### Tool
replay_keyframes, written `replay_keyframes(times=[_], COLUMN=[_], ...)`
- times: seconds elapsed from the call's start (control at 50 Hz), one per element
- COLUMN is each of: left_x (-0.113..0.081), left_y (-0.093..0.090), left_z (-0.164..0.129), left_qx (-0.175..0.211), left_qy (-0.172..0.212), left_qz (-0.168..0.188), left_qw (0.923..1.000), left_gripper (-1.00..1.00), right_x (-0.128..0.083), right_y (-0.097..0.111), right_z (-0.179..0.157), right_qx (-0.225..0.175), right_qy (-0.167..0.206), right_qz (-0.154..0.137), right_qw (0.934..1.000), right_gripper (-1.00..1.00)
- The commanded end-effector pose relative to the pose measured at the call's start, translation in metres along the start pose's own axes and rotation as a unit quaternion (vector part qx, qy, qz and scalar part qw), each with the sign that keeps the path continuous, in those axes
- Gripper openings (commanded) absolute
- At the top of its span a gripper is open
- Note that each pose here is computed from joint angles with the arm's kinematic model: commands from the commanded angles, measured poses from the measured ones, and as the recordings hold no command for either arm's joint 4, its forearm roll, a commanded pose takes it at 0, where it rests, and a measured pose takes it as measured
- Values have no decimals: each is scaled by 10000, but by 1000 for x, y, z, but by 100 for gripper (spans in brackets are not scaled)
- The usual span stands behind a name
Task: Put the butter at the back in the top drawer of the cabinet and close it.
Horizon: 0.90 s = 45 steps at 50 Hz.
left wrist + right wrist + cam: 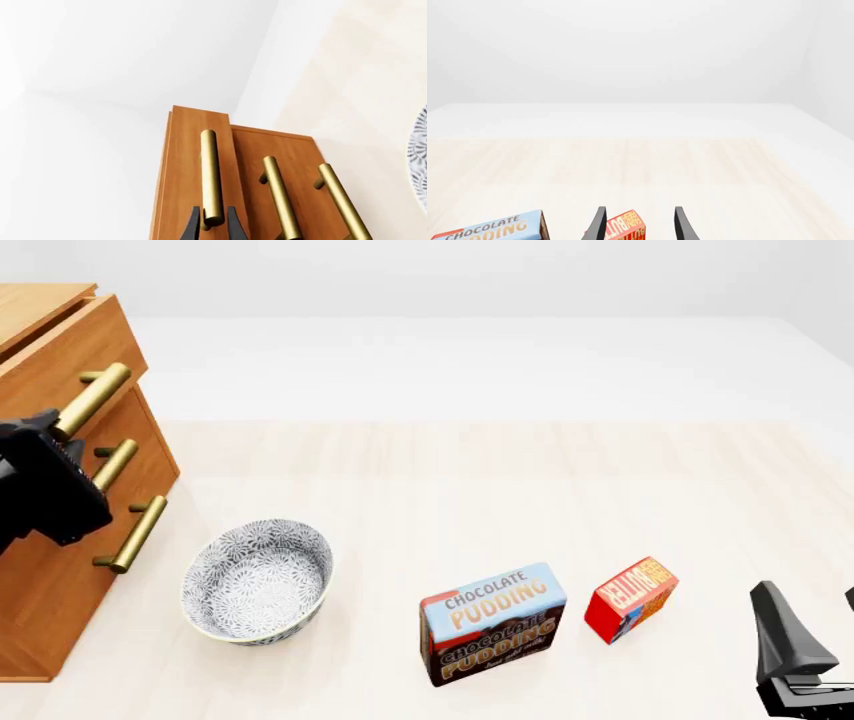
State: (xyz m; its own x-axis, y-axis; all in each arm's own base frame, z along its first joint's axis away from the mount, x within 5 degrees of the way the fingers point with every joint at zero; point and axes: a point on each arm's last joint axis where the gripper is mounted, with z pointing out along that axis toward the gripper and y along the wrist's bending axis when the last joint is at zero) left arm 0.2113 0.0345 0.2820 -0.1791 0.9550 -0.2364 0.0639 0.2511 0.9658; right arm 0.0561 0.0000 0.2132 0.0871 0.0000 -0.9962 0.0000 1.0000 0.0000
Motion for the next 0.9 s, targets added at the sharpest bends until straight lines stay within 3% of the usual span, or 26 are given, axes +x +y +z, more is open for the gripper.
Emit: replay_keyframes(times=[0.02, 0.9], left_x=[0, -16], left_y=[-3, -6], left_z=[-2, -11], left_qx=[86, 108], left_qy=[20, -386], left_qz=[-39, 144], left_qw=[10000, 9991], left_gripper=[-100, -100], right_x=[0, 0], right_y=[0, 0], right_z=[0, 0], right_qx=[0, 0], right_qy=[0, 0], right_qz=[0, 0], right_qw=[10000, 10000], right_gripper=[100, 100])
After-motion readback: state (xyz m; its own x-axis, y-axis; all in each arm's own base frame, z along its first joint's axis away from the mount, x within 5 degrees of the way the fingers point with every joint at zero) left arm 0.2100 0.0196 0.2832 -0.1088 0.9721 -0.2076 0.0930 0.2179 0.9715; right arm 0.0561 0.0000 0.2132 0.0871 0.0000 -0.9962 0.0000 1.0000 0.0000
